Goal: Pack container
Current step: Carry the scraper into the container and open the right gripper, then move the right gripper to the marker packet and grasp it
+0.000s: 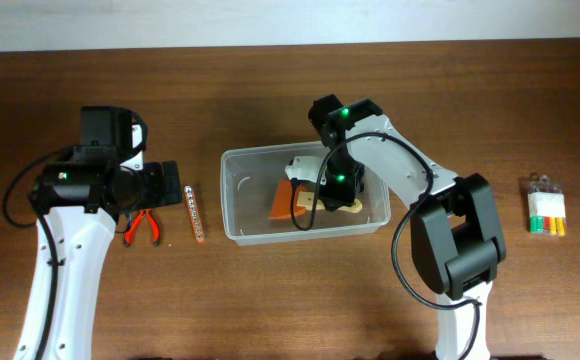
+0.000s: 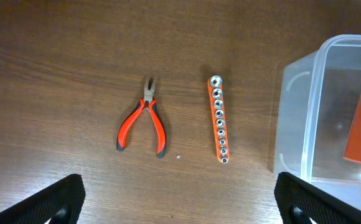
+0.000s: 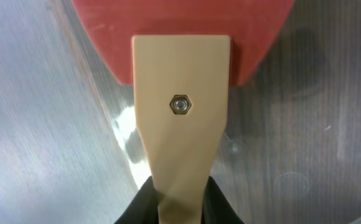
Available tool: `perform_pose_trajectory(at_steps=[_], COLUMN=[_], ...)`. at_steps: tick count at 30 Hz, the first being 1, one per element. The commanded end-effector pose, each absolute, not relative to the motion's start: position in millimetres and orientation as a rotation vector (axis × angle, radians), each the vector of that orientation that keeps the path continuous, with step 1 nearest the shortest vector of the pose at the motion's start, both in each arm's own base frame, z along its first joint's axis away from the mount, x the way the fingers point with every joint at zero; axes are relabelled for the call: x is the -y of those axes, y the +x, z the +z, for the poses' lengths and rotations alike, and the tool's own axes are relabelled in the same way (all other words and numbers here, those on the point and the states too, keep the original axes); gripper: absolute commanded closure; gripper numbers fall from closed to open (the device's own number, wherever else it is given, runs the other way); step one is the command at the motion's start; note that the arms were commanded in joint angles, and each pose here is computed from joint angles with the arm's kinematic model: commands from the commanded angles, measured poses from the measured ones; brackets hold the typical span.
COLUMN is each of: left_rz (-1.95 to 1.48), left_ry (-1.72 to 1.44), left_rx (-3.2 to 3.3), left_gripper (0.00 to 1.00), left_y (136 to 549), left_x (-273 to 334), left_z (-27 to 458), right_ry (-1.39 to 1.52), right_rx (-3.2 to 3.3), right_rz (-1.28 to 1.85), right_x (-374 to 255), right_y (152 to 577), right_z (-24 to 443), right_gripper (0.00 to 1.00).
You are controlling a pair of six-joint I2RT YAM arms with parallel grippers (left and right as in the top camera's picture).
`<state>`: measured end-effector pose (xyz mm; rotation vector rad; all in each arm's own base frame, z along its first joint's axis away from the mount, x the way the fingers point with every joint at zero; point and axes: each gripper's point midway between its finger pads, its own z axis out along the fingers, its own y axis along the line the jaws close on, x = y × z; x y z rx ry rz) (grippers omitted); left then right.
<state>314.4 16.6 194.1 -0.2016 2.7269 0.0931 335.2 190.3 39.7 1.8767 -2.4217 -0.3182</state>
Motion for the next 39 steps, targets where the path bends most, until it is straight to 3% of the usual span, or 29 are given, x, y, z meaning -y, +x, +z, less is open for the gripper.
perform_pose_trajectory(at_steps=[1, 2, 7, 11, 14, 18, 20, 26, 29, 39], left_rz=[0.112, 0.113, 0.113, 0.119, 0.134, 0.134, 0.134, 0.134, 0.134, 0.132], left_ry=[-0.187, -0.187, -0.187, -0.188, -0.191, -0.191, -0.191, -0.19, -0.191, -0.191], left_rx=[-2.716, -2.716, -2.716, -2.715, -2.714, -2.714, -2.714, -2.713, -2.714, -2.707], left_gripper=[0.01, 0.01, 0.01, 0.01, 0.01, 0.01, 0.01, 0.01, 0.01, 0.01], left_y=[315.1, 315.3, 315.3, 315.2, 315.1, 315.1, 315.1, 315.2, 315.2, 316.7], left_x=[-19.5, -19.5, -19.5, -20.3, -22.1, -22.1, -22.1, -22.1, -22.1, -22.1], left_z=[195.5, 195.5, 195.5, 195.6, 195.8, 195.8, 195.8, 195.8, 195.8, 196.5], right_ry=[1.902, 1.901, 1.854, 1.733, 1.61, 1.125, 0.798, -0.265, -0.585, -0.726], right_rx=[2.415, 2.414, 2.425, 2.565, 2.782, 3.195, 3.355, 3.512, 3.448, 3.264], right_rz=[-0.381, -0.38, -0.376, -0.267, -0.138, 0.134, 0.178, 0.221, 0.272, 0.181], right_x=[-199.0, -198.7, -195.8, -190.5, -179.4, -115.2, -72.1, 74.3, 138.3, 238.7], right_y=[333.2, 332.8, 328.8, 342.2, 367.7, 401.3, 404.3, 372.0, 347.7, 310.7], right_z=[43.1, 43.3, 47.4, 77.3, 126.5, 207.0, 240.6, 291.6, 292.7, 213.1], right_gripper=[0.71, 0.59, 0.34, 0.32, 0.32, 0.26, 0.01, 0.01, 0.01, 0.01])
